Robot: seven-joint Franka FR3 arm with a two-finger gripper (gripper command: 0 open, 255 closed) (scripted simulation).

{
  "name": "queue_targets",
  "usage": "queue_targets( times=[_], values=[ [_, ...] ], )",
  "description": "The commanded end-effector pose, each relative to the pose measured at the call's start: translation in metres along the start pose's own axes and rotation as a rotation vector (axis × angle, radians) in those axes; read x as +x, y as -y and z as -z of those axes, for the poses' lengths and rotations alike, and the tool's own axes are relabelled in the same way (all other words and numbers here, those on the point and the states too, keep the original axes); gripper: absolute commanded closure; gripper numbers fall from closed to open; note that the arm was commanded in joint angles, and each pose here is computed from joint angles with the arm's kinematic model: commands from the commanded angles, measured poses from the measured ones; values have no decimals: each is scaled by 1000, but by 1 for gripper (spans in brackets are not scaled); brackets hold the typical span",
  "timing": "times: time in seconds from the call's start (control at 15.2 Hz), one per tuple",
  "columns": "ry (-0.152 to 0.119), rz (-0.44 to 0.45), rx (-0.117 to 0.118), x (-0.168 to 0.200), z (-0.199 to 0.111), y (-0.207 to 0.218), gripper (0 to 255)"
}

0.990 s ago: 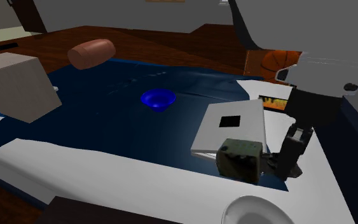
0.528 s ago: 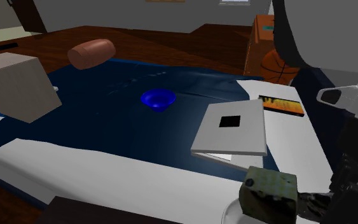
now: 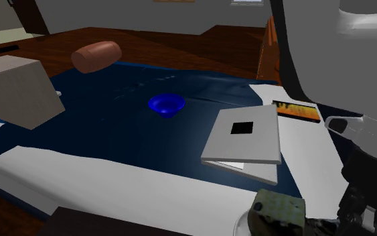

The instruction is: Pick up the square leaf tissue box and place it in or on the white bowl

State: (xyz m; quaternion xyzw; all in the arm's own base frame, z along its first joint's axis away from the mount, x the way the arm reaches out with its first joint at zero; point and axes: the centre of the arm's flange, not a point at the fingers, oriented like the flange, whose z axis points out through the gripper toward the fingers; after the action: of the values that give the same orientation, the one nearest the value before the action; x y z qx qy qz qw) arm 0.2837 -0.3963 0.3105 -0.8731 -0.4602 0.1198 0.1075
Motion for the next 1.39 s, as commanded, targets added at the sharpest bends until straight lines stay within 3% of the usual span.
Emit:
queue_targets(
  times=[0.0,0.46,0.92,0.99,1.32],
  values=[
    [0,0,-1,1,-10,-3,255],
    [0,0,-1,4,-43,-13,255],
    [0,0,-1,4,-43,-13,255],
    [0,0,-1,4,-43,-13,0],
    [0,0,-1,4,-43,-13,0]
  ],
)
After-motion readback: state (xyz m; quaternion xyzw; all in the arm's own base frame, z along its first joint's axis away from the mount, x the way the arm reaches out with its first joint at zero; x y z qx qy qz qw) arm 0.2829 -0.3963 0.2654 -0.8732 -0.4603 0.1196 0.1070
